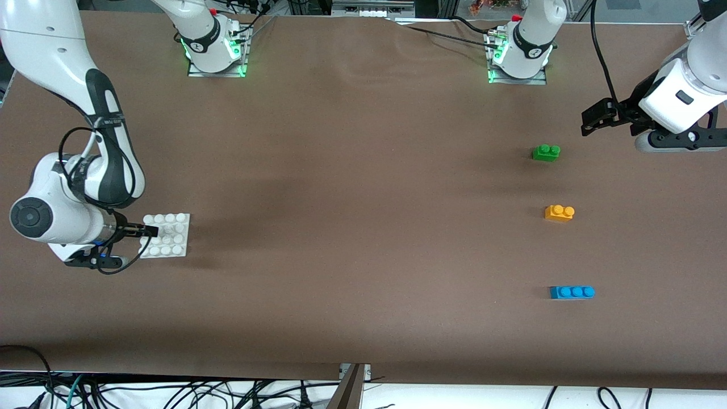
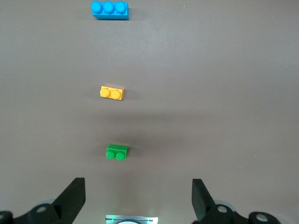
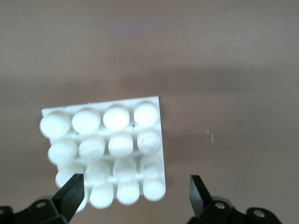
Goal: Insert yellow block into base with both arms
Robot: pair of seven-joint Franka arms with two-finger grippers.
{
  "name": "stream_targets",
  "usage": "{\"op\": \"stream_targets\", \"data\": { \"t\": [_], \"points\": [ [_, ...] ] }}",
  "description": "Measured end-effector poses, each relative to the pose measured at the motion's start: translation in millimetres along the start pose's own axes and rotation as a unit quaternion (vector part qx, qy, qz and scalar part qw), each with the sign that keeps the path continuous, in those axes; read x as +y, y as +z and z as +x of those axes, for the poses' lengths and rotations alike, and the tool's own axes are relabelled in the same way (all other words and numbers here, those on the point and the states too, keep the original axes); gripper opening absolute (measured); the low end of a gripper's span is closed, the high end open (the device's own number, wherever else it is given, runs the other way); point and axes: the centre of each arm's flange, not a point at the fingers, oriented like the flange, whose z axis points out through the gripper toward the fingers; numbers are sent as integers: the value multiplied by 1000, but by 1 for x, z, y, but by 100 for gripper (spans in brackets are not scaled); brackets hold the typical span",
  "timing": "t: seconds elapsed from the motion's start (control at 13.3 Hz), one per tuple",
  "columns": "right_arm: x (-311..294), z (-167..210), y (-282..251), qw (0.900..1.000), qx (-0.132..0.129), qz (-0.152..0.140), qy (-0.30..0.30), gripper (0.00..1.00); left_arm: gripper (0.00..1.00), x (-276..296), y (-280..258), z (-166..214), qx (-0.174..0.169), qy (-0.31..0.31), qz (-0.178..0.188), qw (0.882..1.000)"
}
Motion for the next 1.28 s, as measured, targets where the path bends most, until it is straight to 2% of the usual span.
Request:
{"op": "stream_targets", "data": {
  "t": [0.6,1.28],
  "points": [
    [-4,-15,32,999,-12,12,29,100,100,0,0,0,0,0,0,1000],
    [-12,-19,43,1000,-7,14,21,100,100,0,0,0,0,0,0,1000]
  ]
}}
